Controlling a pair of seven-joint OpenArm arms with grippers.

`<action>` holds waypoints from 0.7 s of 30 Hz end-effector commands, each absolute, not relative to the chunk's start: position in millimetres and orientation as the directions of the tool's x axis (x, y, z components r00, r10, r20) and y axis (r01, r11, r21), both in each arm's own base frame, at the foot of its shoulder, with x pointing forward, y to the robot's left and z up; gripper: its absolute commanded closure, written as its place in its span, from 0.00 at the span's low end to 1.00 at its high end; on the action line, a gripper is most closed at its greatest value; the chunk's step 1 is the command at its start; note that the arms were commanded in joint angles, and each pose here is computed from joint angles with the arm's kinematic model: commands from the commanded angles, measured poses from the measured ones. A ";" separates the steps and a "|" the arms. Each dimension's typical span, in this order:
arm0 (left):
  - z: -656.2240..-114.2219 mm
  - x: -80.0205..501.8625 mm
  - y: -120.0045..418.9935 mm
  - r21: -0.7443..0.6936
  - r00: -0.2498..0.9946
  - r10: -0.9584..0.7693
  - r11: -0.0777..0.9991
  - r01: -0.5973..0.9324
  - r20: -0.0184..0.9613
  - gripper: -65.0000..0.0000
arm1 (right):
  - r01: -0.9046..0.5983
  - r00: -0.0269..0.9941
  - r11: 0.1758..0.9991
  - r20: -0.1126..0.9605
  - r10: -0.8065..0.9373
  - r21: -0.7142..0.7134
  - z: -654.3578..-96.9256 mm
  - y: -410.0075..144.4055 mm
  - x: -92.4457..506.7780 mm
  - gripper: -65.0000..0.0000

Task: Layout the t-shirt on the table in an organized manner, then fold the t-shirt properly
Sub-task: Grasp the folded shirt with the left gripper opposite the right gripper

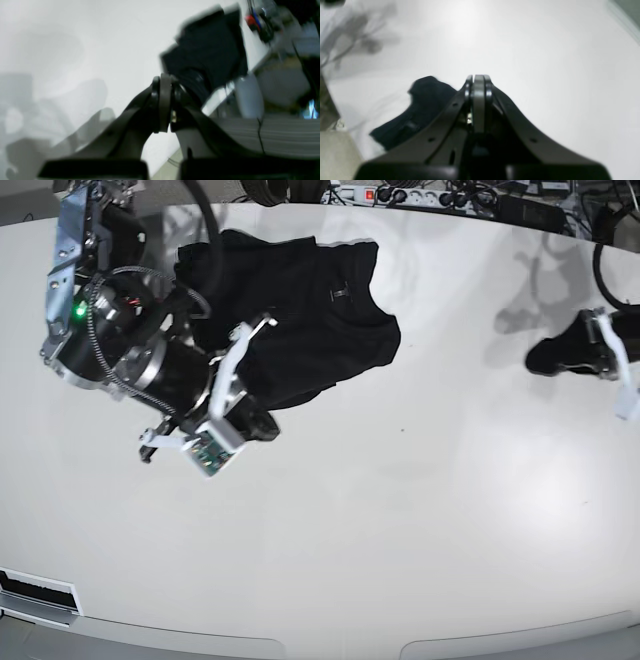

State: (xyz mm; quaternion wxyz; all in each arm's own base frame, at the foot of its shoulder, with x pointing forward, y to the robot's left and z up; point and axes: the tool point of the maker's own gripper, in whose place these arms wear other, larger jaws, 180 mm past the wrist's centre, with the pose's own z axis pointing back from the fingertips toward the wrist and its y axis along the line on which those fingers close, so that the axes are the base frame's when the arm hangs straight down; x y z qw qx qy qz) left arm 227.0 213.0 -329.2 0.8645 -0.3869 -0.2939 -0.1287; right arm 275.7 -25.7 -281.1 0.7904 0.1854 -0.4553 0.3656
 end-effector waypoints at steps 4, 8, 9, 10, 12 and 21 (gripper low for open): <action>-313.0 211.3 145.1 -0.582 0.740 -0.165 0.516 0.628 0.652 1.00 | -0.747 0.313 0.661 0.836 0.450 -0.076 -287.1 -46.0 298.9 1.00; -311.3 182.3 75.0 -0.518 0.634 -0.329 0.378 0.767 0.700 1.00 | -0.745 0.359 0.661 0.786 0.504 -0.084 -309.3 -62.4 314.6 1.00; -313.3 177.9 60.0 -0.492 0.604 -0.352 0.360 0.793 0.715 1.00 | -0.746 0.367 0.659 0.770 0.522 -0.091 -315.0 -65.1 319.3 1.00; -316.2 174.3 45.9 -0.468 0.575 -0.369 0.344 0.814 0.730 1.00 | -0.748 0.376 0.656 0.751 0.543 -0.100 -321.6 -67.8 323.6 1.00; -326.1 165.2 20.1 -0.429 0.528 -0.402 0.314 0.847 0.748 1.00 | -0.760 0.395 0.640 0.700 0.595 -0.116 -338.0 -73.4 330.1 1.00; -360.6 110.6 -49.7 -0.322 0.345 -0.545 0.141 0.936 0.765 1.00 | -0.792 0.386 0.556 0.498 0.777 -0.253 -379.4 -92.0 346.5 1.00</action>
